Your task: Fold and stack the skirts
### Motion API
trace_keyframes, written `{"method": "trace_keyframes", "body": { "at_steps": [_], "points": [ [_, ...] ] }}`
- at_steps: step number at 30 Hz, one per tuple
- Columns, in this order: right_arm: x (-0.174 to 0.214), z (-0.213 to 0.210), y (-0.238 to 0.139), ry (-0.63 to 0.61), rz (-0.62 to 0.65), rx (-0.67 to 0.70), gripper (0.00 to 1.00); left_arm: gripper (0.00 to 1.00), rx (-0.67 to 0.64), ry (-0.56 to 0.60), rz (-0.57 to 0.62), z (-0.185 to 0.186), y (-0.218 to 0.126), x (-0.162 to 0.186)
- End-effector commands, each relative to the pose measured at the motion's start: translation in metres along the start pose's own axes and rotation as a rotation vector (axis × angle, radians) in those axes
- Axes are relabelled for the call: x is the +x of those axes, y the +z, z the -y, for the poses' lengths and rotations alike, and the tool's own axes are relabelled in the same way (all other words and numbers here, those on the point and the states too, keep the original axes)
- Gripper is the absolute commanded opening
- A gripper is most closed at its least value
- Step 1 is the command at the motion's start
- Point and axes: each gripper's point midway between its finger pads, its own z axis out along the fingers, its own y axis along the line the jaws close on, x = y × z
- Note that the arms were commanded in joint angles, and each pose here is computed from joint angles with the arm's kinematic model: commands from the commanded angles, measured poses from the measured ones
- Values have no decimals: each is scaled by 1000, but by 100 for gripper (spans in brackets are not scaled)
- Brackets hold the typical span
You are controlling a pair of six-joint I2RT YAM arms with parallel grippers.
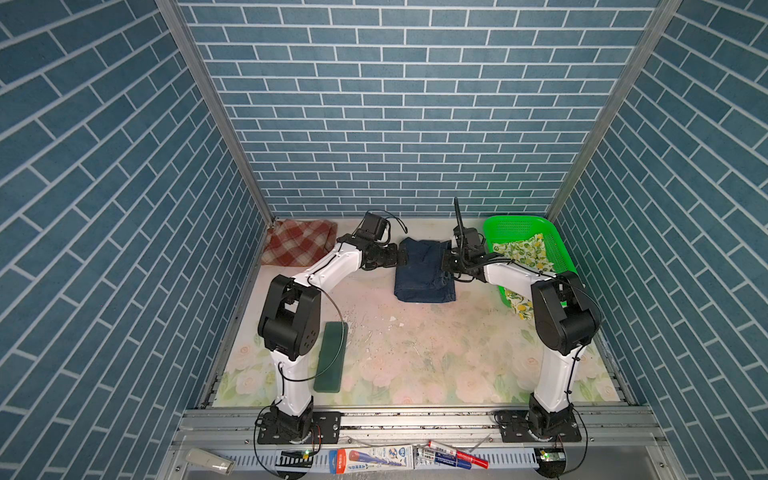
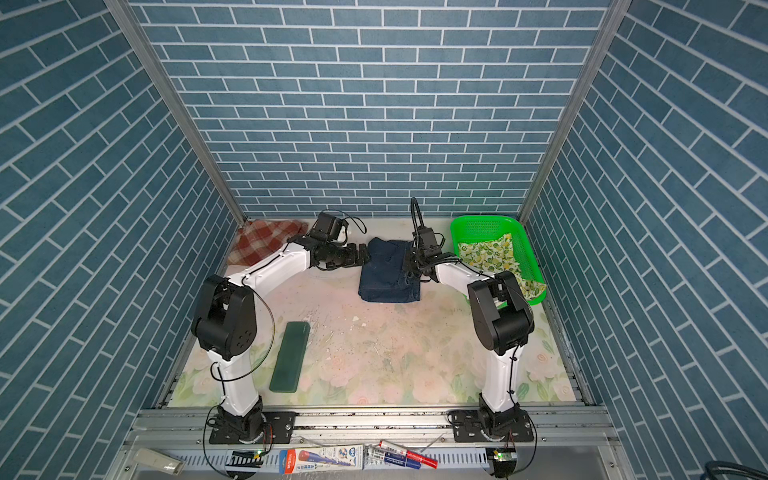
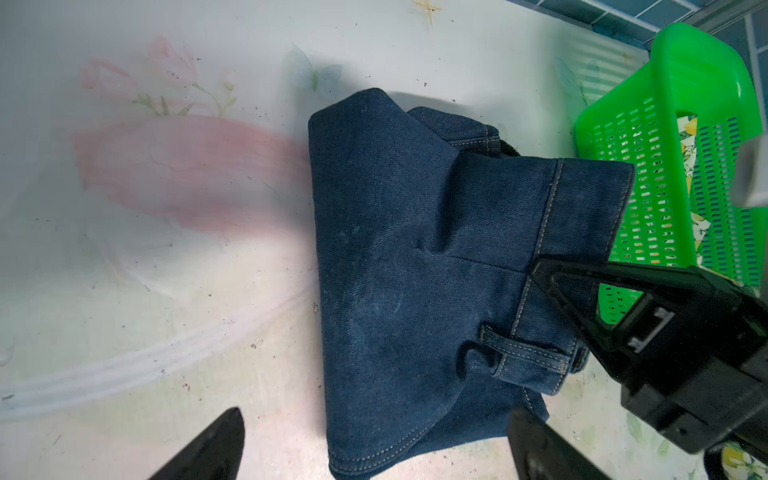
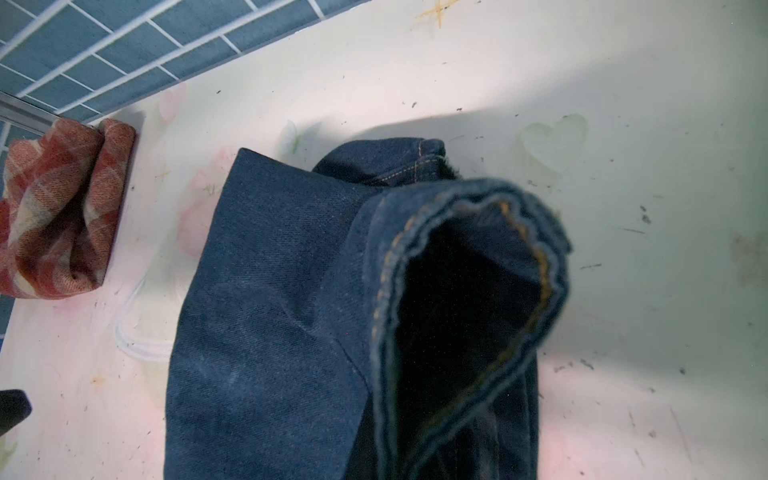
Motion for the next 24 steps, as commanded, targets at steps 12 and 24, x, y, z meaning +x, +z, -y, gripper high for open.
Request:
{"method": "trace_keyframes", "body": {
  "at_steps": [12,24],
  "points": [
    [-65,-105,-47,117,103,-272,0,99,-14,-98,92,-38,-56,-23],
    [-30,-68,-24,314,25,-286,0,99,16,-120,77,-38,-47,-19]
  ]
}}
